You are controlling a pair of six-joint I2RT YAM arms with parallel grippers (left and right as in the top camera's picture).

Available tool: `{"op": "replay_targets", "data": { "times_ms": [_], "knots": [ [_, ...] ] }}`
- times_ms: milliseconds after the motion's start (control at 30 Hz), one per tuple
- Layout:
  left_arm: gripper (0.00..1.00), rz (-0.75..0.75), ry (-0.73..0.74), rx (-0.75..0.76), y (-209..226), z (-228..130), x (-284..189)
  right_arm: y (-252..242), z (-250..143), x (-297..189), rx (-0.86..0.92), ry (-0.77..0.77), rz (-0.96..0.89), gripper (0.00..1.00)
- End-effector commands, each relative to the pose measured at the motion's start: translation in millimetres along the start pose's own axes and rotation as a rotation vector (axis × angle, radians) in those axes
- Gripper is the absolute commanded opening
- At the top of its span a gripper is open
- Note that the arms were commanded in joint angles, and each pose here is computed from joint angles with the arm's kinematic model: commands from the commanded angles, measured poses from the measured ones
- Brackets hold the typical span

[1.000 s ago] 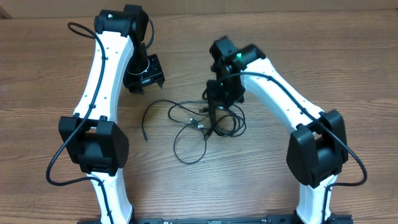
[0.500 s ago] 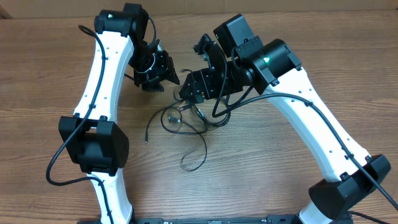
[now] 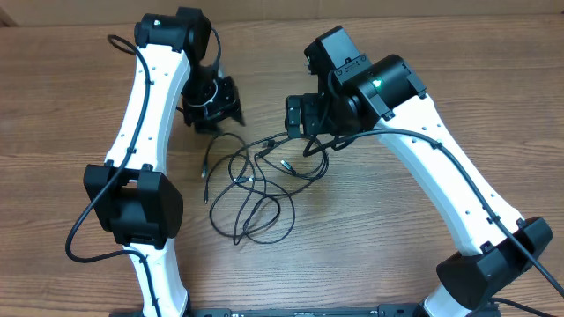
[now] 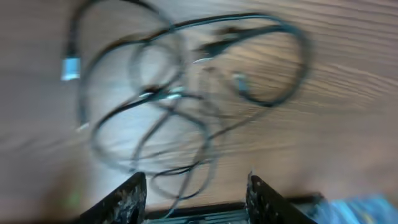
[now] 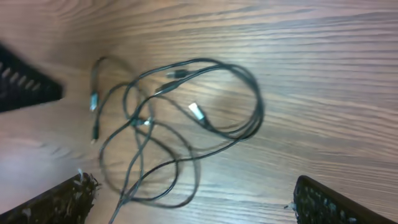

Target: Untangle cables

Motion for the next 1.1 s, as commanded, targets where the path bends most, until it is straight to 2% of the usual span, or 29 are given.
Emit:
{"op": "replay_targets", "data": {
  "times_ms": [0,133,267,467,667,733,833,933,1067],
  "knots": [
    [0.53,0.192,-0.074,-0.061,13.9,-2.9,-5.9,-11.3,9.8,-4.0,0.03,-0.072,-0.091,1.0],
    [0.56,0.218,-0.072,-0.034,12.7,-5.3,-5.0,-35.1,18.0,-6.7,0.133,-0.111,-0.185,1.0],
    [0.63,0.113,0.006,0.139,-9.0,-17.0,4.1,-71.2,28.8,-10.5,0.223,-0.109,-0.228,1.0],
    [0.59,0.157,0.102,0.183,-22.2,-35.9,40.5,-117.1,37.1,-17.3,0.334,-0.103,-0.281,1.0],
    [0.57,0.186,0.122,0.162,-29.9,-43.0,93.5,-146.2,42.7,-22.6,0.411,-0.114,-0.302,1.0],
    [0.54,0.189,0.122,0.154,-29.8,-43.9,102.8,-150.9,43.4,-23.5,0.423,-0.116,-0.306,1.0],
    [0.37,0.192,0.118,0.12,-28.2,-43.7,108.7,-152.3,43.7,-23.8,0.427,-0.117,-0.307,1.0],
    [0.29,0.191,0.114,0.115,-28.6,-43.0,109.0,-152.4,43.6,-23.8,0.427,-0.117,-0.308,1.0],
    [0.24,0.186,0.104,0.112,-29.6,-41.3,109.3,-152.3,43.7,-23.8,0.427,-0.117,-0.307,1.0]
  ]
}}
Point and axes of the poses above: each gripper's point midway between its finger pads, its own x axis out along the fingers, its own y axis along the line the jaws close on, z = x × y, the point moved 6 cm from there along -x, back along the fingers, and after that the axes turned 3 degrees about x, right-handed, at the moved point
